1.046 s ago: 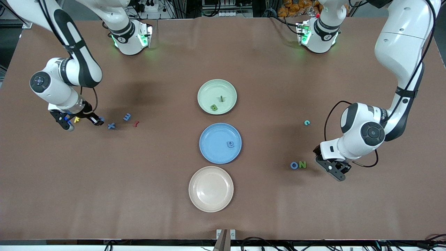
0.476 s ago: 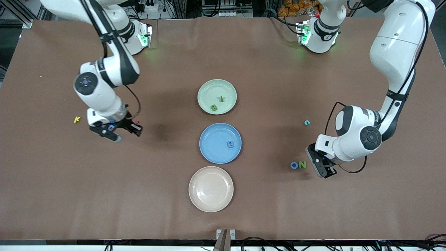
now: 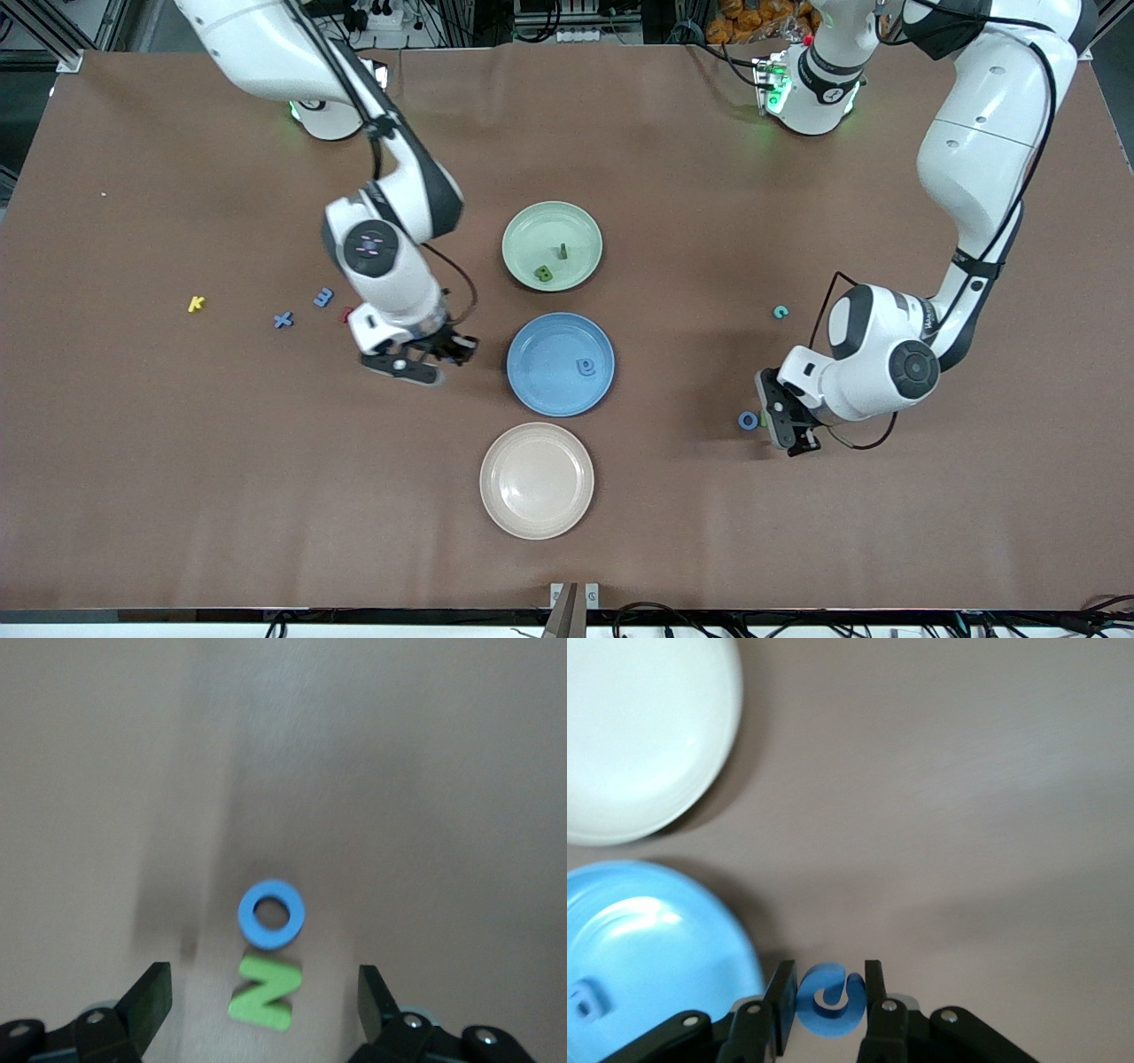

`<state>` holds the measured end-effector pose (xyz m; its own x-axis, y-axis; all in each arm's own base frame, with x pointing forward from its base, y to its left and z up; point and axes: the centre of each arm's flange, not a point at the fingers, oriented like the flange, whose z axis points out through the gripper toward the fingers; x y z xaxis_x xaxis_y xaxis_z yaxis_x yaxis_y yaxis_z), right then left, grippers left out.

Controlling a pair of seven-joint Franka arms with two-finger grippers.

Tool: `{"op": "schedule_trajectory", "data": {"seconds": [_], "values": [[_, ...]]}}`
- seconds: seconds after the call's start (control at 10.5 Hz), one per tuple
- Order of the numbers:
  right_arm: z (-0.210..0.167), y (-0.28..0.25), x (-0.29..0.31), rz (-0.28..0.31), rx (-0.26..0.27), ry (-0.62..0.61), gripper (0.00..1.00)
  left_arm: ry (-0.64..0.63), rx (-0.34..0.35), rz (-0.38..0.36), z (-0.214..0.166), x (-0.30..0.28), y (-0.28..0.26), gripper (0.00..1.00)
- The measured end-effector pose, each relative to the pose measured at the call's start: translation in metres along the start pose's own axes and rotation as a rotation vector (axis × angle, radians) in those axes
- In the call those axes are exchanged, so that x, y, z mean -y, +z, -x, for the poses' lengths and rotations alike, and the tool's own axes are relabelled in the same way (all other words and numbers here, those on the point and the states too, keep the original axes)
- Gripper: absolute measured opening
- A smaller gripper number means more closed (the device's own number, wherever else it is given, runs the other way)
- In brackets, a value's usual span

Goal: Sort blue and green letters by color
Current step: 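Open the right gripper over the blue plate while the left gripper reaches N, then grasp green N with the left gripper while the right gripper reaches blue E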

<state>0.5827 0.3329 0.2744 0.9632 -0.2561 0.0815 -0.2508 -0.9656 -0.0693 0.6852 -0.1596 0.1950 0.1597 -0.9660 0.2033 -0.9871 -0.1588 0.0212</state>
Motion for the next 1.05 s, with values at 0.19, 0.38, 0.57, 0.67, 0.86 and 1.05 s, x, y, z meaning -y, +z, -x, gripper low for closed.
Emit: {"op": "schedule_trajectory", "data": {"seconds": [0.19, 0.38, 0.57, 0.67, 0.86, 1.05], "values": [[0.027, 0.021, 0.055, -0.014, 0.001, -0.078, 0.35, 0.031, 0.010, -0.003, -0.014, -0.004, 0.002, 0.91], [0.050, 0.032, 0.090, -0.026, -0.002, -0.132, 0.35, 0.056, 0.034, -0.014, -0.011, -0.002, 0.002, 0.81], [0.073, 0.037, 0.111, -0.029, 0.003, -0.174, 0.39, 0.078, 0.055, -0.026, -0.007, 0.000, 0.000, 0.81], [0.081, 0.036, 0.118, -0.033, 0.002, -0.161, 0.52, 0.085, 0.063, -0.026, -0.006, 0.000, 0.000, 0.81], [0.079, 0.030, 0.123, -0.041, -0.007, -0.139, 0.78, 0.114, 0.083, -0.031, -0.011, -0.002, 0.001, 0.81], [0.064, 0.027, 0.111, -0.016, -0.001, -0.119, 1.00, 0.130, 0.103, -0.034, -0.011, -0.002, 0.003, 0.80]]}}
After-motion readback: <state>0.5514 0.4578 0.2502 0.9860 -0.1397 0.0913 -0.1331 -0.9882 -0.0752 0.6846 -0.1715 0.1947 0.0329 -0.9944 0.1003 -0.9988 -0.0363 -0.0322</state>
